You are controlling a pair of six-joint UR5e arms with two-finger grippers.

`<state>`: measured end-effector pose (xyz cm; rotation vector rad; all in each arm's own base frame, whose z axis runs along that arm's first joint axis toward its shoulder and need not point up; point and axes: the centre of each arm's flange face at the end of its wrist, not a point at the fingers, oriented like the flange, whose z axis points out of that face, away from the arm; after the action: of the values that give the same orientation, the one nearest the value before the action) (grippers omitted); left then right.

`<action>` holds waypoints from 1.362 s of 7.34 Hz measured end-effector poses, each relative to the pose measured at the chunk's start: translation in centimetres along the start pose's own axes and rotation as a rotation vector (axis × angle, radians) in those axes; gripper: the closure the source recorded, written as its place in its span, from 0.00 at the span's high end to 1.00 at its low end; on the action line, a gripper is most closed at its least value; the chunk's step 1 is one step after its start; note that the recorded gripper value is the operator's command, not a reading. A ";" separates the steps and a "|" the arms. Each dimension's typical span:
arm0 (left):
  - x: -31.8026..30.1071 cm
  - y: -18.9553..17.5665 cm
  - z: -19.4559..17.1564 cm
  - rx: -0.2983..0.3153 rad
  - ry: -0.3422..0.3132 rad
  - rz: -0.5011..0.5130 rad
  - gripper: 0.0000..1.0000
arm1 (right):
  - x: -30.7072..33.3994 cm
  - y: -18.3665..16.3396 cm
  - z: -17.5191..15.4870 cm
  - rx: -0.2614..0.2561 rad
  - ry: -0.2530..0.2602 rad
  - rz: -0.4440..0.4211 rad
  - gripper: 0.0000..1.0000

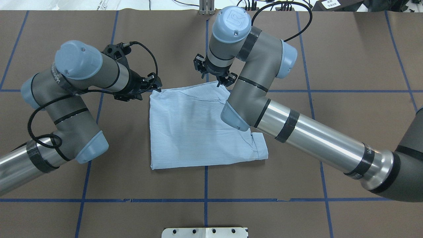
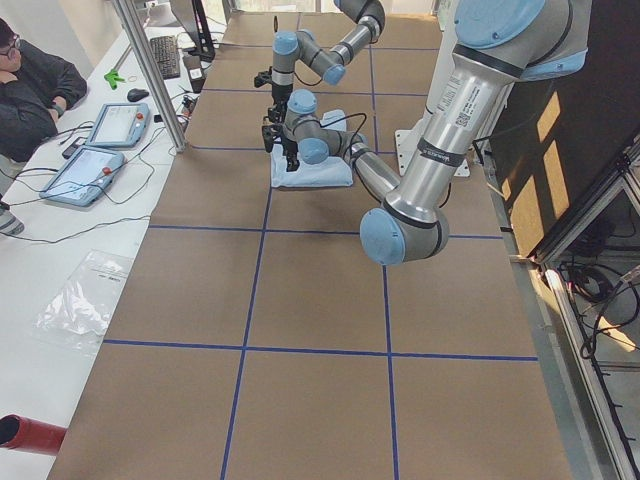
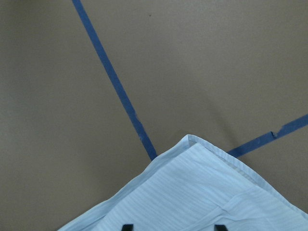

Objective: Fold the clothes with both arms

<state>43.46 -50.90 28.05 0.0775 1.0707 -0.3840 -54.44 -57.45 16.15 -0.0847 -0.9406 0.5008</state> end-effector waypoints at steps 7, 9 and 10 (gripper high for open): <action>-13.2 -10.3 -11.4 0.084 -0.094 0.245 1.00 | 14.9 -15.0 -9.5 0.047 0.142 -0.457 1.00; -21.6 -16.2 -17.3 0.114 -0.174 0.407 1.00 | 26.7 -24.2 -13.8 0.007 0.179 -0.618 1.00; -25.5 -18.6 -20.3 0.111 -0.225 0.478 1.00 | 32.7 -27.3 -15.4 -0.017 0.186 -0.681 1.00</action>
<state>9.29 -56.37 42.58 0.3734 0.7767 -0.0172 -16.16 -64.72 39.31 0.1700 -0.7326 -0.1446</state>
